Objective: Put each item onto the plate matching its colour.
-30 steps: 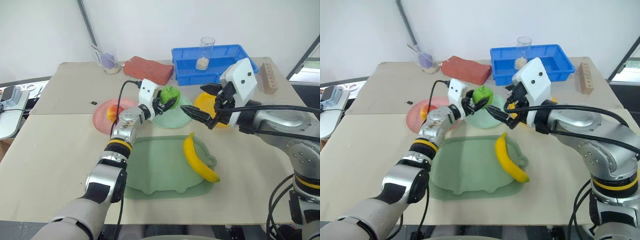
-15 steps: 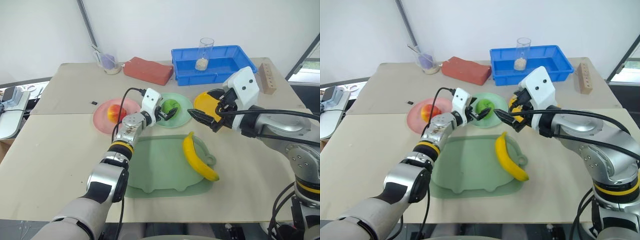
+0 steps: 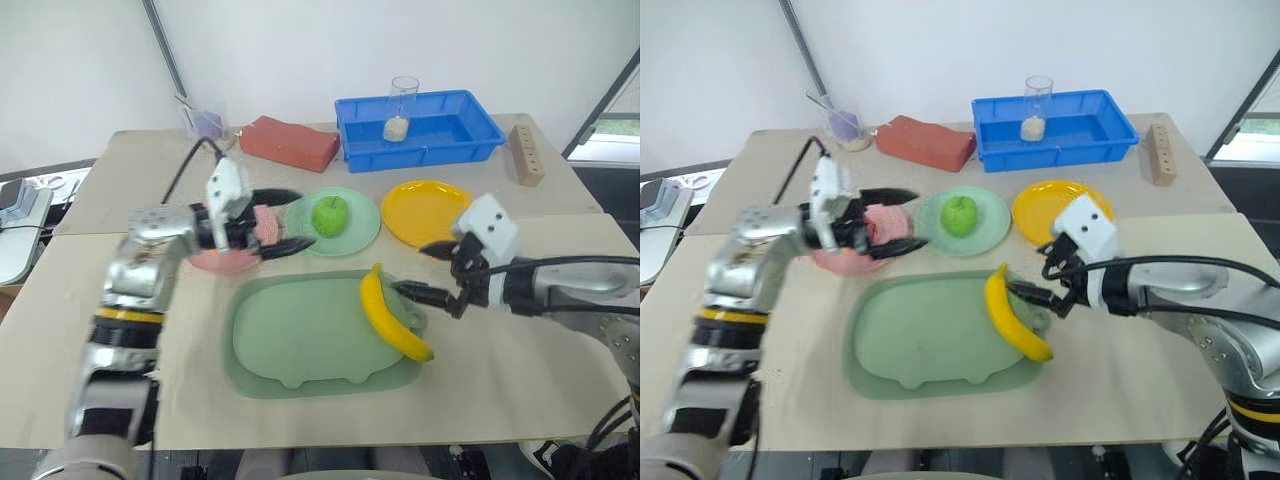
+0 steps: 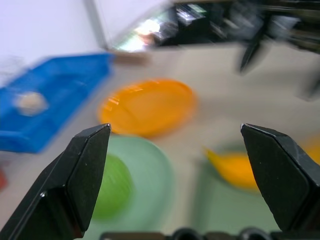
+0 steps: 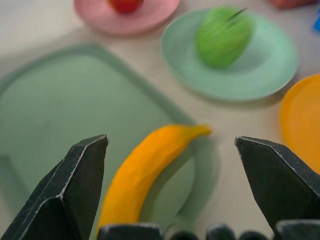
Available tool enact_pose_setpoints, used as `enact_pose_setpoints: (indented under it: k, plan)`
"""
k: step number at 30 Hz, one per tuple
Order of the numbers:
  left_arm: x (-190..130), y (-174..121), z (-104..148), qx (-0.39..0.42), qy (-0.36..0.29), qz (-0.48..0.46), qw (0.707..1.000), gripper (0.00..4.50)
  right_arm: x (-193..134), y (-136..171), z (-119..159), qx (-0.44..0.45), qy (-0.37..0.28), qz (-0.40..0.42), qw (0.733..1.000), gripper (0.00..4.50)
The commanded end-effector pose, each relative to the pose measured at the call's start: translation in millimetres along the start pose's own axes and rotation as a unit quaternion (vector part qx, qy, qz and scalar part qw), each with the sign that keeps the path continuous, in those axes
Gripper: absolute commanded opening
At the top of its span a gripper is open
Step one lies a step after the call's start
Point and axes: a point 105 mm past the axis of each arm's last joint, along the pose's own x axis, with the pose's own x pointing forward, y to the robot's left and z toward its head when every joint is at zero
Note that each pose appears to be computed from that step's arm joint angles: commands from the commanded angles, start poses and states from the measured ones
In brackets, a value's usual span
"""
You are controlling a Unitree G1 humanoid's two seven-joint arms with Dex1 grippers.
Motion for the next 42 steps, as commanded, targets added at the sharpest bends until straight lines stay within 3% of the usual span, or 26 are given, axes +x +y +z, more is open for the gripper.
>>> enact_pose_setpoints:
  k: [1, 8, 17, 18, 26, 30, 36, 42]
  plan:
    - [-8, -25, 15, 0.037, -0.001, -0.072, 0.997, 4.42, 8, 13, -4, 0.003, 0.001, 0.02, 1.0, 4.5]
    - [-16, -67, 22, 0.046, -0.004, -0.135, 0.99, 4.42, 27, 30, -38, 0.021, 0.044, 0.042, 0.998, 4.5]
    - [-13, -67, 23, 0.047, -0.005, -0.122, 0.991, 4.42, 41, 20, -59, -0.008, 0.057, 0.012, 0.998, 4.5]
    - [-13, -66, 23, 0.047, -0.004, -0.12, 0.992, 4.5, 42, 20, -59, -0.01, 0.056, 0.011, 0.998, 3.96]
    - [-10, -61, 26, 0.051, -0.008, -0.113, 0.992, 4.5, 43, 21, -62, -0.042, 0.056, 0.018, 0.997, 1.3]
    - [-8, -61, 27, 0.054, -0.013, -0.113, 0.992, 4.5, 37, 13, -59, -0.064, 0.049, 0.014, 0.997, 1.22]
    - [2, -46, 41, 0.04, -0.05, -0.074, 0.995, 4.5, 18, 3, -21, -0.086, -0.018, 0.033, 0.996, 1.22]
    - [24, -16, 51, -0.009, -0.098, 0.026, 0.995, 4.5, 4, -62, 19, -0.035, -0.088, -0.109, 0.99, 1.22]
